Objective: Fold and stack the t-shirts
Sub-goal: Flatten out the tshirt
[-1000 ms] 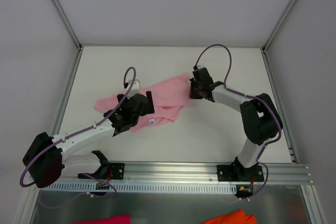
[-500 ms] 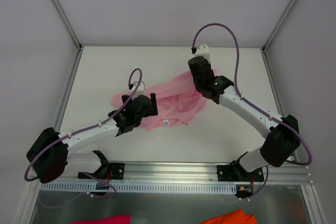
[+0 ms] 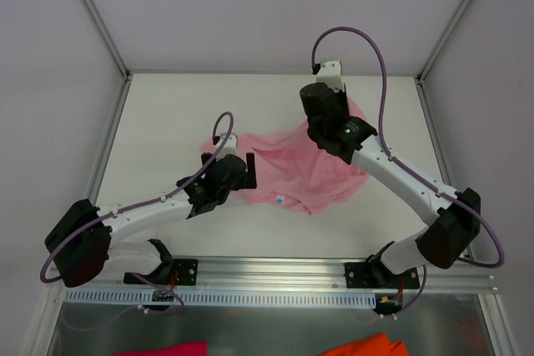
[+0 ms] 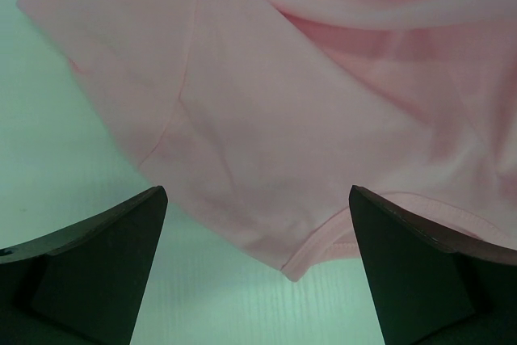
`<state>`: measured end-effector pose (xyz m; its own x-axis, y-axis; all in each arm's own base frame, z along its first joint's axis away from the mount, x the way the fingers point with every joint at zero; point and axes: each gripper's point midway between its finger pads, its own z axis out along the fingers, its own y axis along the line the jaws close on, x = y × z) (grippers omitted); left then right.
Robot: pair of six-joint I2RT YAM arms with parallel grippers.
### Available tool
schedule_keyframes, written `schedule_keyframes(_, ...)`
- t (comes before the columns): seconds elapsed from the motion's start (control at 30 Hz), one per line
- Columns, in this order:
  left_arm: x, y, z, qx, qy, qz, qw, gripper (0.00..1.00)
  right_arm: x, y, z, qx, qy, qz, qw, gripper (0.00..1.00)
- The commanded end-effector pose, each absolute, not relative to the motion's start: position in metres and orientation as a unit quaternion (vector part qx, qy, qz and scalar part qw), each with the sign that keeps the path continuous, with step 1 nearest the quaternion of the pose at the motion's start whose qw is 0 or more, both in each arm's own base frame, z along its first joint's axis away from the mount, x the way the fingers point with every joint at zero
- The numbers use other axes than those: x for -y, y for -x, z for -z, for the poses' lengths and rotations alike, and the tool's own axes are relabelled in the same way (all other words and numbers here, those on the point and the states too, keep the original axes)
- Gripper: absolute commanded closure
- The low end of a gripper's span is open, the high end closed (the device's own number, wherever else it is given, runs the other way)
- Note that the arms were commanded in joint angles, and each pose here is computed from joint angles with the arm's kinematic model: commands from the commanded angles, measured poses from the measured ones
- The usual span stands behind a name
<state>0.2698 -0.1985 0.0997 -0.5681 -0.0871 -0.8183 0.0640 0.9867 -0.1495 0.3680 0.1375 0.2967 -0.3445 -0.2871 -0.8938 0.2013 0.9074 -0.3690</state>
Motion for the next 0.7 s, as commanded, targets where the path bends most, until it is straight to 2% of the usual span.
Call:
schedule_keyframes(0.0, 0.221, -0.264, -0.103, -0.877, -0.016, 0.117, 0.465, 0.01, -0.134, -0.381, -0.305, -0.777, 0.009, 0.274, 0.566, 0.99)
schedule_keyframes(0.23, 0.246, -0.245, -0.081, -0.886, -0.040, 0.147, 0.438, 0.01, -0.151, -0.407, -0.276, -0.789, 0.024, 0.284, 0.544, 0.99)
schedule_keyframes(0.67, 0.261, -0.227, -0.048, -0.900, -0.065, 0.112, 0.417, 0.01, -0.134, -0.442, -0.275, -0.788, -0.005, 0.299, 0.538, 0.99)
